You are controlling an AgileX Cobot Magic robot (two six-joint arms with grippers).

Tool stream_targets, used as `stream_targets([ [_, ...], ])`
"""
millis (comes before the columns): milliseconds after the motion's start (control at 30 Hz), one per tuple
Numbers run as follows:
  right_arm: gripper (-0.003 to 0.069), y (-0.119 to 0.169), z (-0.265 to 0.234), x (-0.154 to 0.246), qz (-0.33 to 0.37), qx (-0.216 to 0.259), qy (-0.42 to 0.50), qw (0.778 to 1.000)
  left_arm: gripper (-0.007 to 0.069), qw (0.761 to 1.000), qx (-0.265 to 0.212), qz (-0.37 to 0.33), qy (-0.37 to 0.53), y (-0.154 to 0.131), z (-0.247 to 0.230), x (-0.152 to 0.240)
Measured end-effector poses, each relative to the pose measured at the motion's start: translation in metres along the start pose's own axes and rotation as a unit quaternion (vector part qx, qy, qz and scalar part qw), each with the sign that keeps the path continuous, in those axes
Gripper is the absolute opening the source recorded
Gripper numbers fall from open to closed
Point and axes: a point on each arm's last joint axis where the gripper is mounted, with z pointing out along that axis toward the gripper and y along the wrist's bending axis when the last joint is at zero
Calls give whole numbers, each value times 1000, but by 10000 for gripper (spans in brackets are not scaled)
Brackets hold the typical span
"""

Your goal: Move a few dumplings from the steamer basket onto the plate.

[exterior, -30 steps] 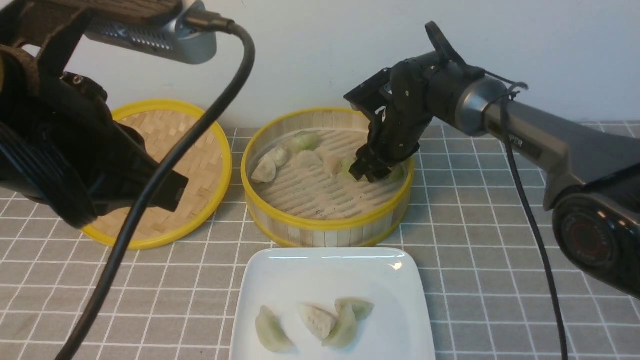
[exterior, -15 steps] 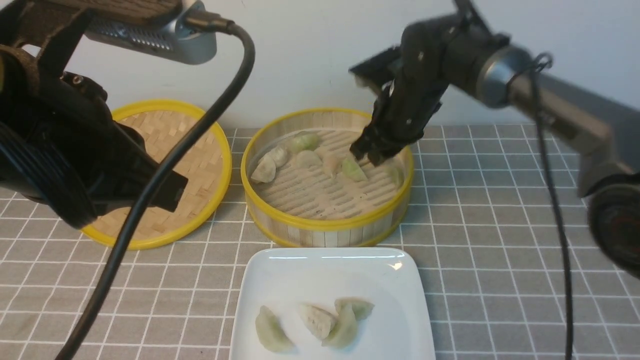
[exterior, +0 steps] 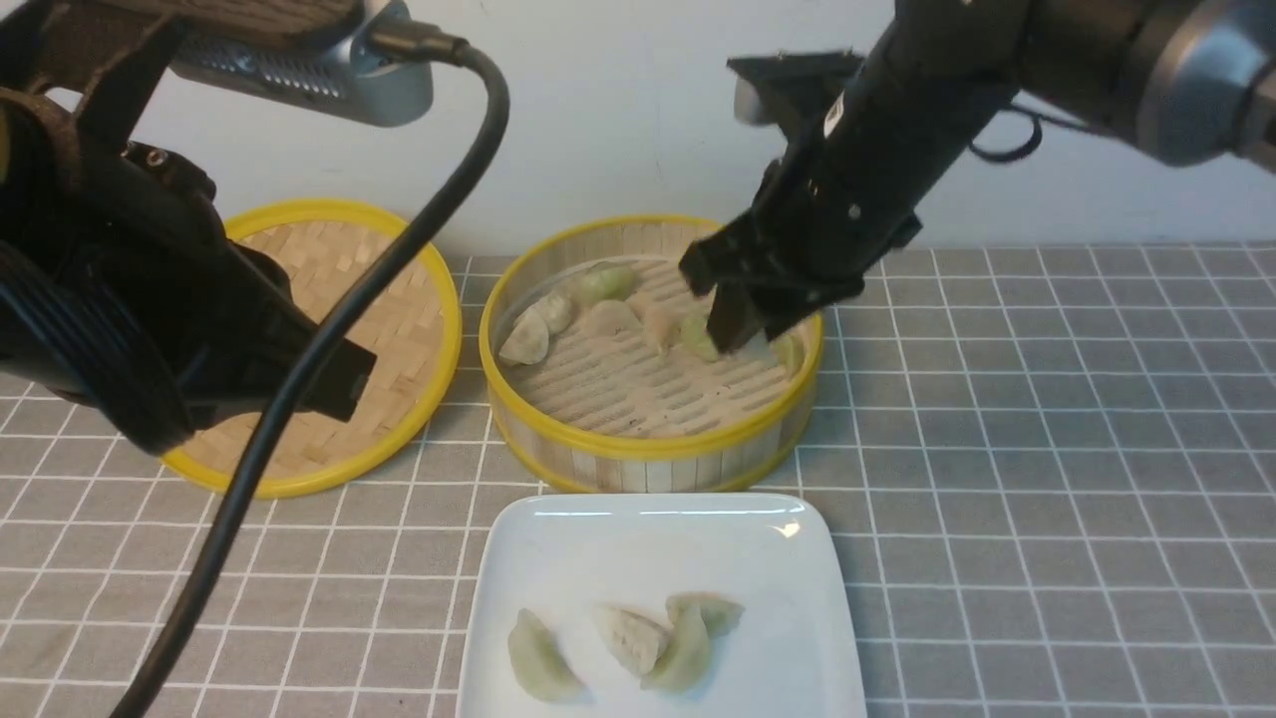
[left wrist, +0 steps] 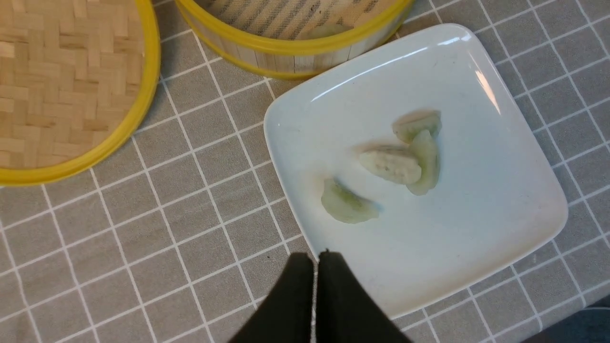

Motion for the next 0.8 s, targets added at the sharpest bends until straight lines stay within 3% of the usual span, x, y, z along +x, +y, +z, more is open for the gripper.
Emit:
stream_targets([
  [133, 195, 26, 33, 32, -29, 4, 73, 997, -5, 1000, 1, 0, 0, 0, 0, 0],
  [333, 211, 33, 68, 40, -42, 29, 95, 994, -5, 1000, 1, 1, 0, 0, 0, 0],
  [567, 457, 27, 84, 37, -48, 45, 86, 994, -5, 1000, 1, 5, 0, 0, 0, 0],
  [667, 507, 27, 79, 38, -50, 47, 91, 993, -5, 1000, 0, 5, 0, 0, 0, 0],
  [800, 435, 30, 49, 41, -58, 62, 86, 993, -5, 1000, -2, 18, 0, 0, 0, 0],
])
